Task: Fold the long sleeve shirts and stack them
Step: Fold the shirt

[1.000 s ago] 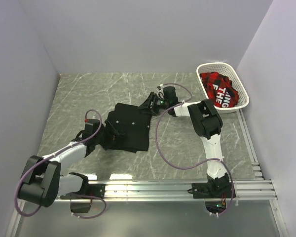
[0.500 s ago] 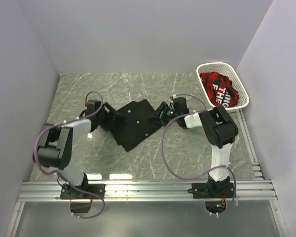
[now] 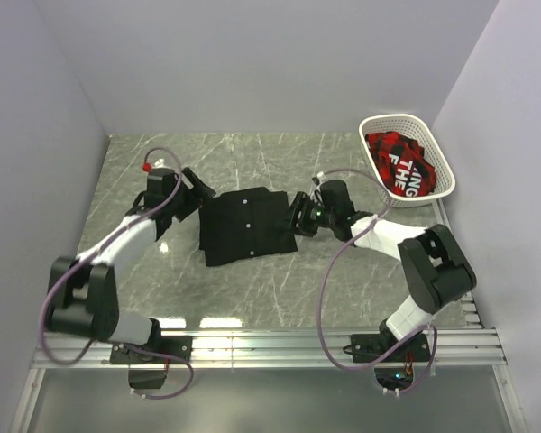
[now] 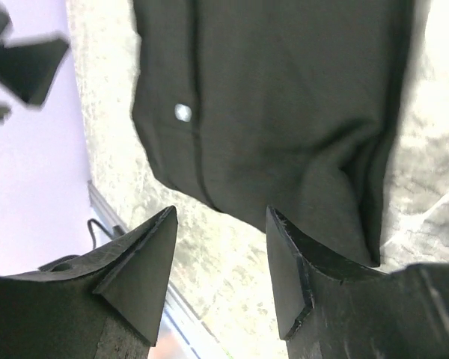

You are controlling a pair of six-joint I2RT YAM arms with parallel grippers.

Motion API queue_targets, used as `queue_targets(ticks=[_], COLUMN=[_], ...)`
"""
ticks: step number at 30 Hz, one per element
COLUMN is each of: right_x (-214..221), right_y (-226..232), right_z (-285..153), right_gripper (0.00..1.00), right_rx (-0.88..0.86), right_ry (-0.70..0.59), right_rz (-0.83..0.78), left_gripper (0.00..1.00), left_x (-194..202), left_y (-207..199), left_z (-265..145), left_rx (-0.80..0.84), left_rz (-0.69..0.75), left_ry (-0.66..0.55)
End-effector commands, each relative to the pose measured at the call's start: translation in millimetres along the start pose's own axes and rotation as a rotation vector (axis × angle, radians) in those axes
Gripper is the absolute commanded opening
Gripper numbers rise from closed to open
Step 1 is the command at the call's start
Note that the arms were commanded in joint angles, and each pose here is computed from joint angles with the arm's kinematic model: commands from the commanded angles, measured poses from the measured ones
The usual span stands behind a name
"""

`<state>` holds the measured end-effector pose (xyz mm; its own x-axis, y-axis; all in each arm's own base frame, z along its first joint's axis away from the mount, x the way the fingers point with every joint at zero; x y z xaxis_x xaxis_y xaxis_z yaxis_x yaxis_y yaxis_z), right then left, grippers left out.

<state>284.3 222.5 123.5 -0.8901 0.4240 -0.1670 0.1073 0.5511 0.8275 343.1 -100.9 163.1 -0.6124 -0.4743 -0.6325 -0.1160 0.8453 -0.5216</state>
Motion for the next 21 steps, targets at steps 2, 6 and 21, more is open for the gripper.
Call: queue_targets(ticks=[2, 6, 21], right_x=[-18, -25, -22], right_y=[15, 11, 1], right_z=[-18, -21, -23], right_gripper=[0.59, 0.6, 0.6], right_rx=[0.067, 0.089, 0.114], right_ry=[-0.082, -0.096, -0.075], right_rz=[-0.173, -0.2, -0.203], left_gripper=[0.83, 0.81, 0.55], left_x=[21, 50, 93], left_y=[15, 33, 38], left_z=[-33, -35, -5], left_rx=[-0.09, -0.119, -0.151], left_rz=[0.02, 0.002, -0.018], left_ry=[-0.003, 0.063, 0.182])
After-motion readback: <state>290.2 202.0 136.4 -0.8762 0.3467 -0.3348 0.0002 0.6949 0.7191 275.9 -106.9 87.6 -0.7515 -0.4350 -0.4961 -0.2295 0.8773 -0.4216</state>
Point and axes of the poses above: each gripper's point midway between its finger pads, its own z axis out along the fingers, its own y axis along the line the jaws close on, x = y × z, the point moved 7 cm from there along -z, back along the fingers, and after that the axes turned 11 degrees about z, right-handed, at the moved point
